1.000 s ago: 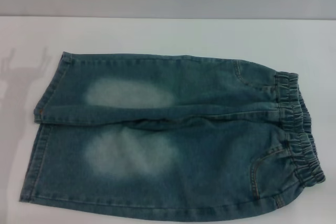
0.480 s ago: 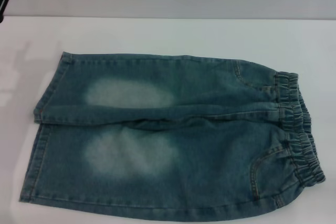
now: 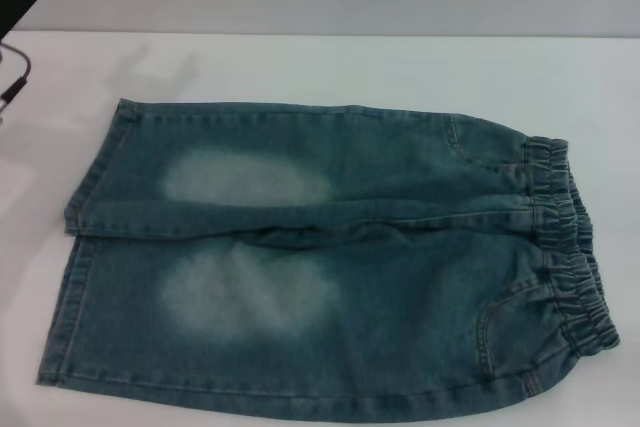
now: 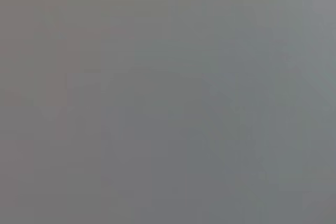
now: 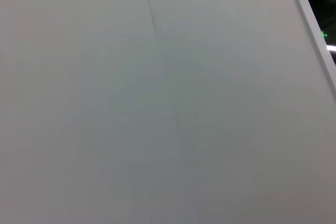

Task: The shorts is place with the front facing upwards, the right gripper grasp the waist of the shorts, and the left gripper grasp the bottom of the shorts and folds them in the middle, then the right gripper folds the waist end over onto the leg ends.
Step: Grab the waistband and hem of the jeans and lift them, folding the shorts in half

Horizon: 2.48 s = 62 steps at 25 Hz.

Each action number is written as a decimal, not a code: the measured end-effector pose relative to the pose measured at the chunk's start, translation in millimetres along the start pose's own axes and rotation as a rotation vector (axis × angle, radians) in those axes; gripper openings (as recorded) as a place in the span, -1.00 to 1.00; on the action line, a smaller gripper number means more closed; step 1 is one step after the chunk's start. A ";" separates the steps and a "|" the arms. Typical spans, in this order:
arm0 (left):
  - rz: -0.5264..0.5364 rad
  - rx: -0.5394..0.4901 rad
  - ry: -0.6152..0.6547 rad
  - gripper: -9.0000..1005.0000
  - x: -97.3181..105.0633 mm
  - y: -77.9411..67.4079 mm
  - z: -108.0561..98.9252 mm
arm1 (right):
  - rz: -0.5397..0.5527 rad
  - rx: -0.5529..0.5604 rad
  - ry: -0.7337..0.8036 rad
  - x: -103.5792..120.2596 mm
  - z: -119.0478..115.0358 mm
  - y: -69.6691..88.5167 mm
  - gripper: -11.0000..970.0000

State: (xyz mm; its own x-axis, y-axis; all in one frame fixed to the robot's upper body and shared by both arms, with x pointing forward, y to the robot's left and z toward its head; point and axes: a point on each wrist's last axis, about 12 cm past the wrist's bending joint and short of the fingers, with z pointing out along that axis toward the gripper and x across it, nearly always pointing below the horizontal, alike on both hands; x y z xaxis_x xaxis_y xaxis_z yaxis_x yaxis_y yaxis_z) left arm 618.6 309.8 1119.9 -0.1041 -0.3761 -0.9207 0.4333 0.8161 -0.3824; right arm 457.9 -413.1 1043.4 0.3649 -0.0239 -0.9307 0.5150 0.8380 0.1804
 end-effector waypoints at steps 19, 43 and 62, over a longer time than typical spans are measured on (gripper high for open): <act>-0.319 0.293 0.807 0.68 -45.1 -0.6 -54.8 | -0.014 -0.007 -0.026 -4.8 7.3 -3.0 0.22; -0.495 0.134 1.217 0.68 -18.1 17.7 -133.7 | -0.015 -0.014 -0.035 -7.2 9.4 -6.4 0.22; -0.490 0.046 1.301 0.67 5.8 20.8 -148.6 | -0.015 -0.037 -0.028 -6.4 9.9 -3.7 0.22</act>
State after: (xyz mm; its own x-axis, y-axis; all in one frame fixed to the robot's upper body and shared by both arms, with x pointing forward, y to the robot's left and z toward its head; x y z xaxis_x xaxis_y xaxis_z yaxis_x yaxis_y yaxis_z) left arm 494.0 389.8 1095.0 -0.9902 0.0786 -0.1155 0.1375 0.6966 -0.7042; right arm 461.3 -421.4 1051.8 0.3793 -0.0514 -0.9239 0.4916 0.8571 0.1541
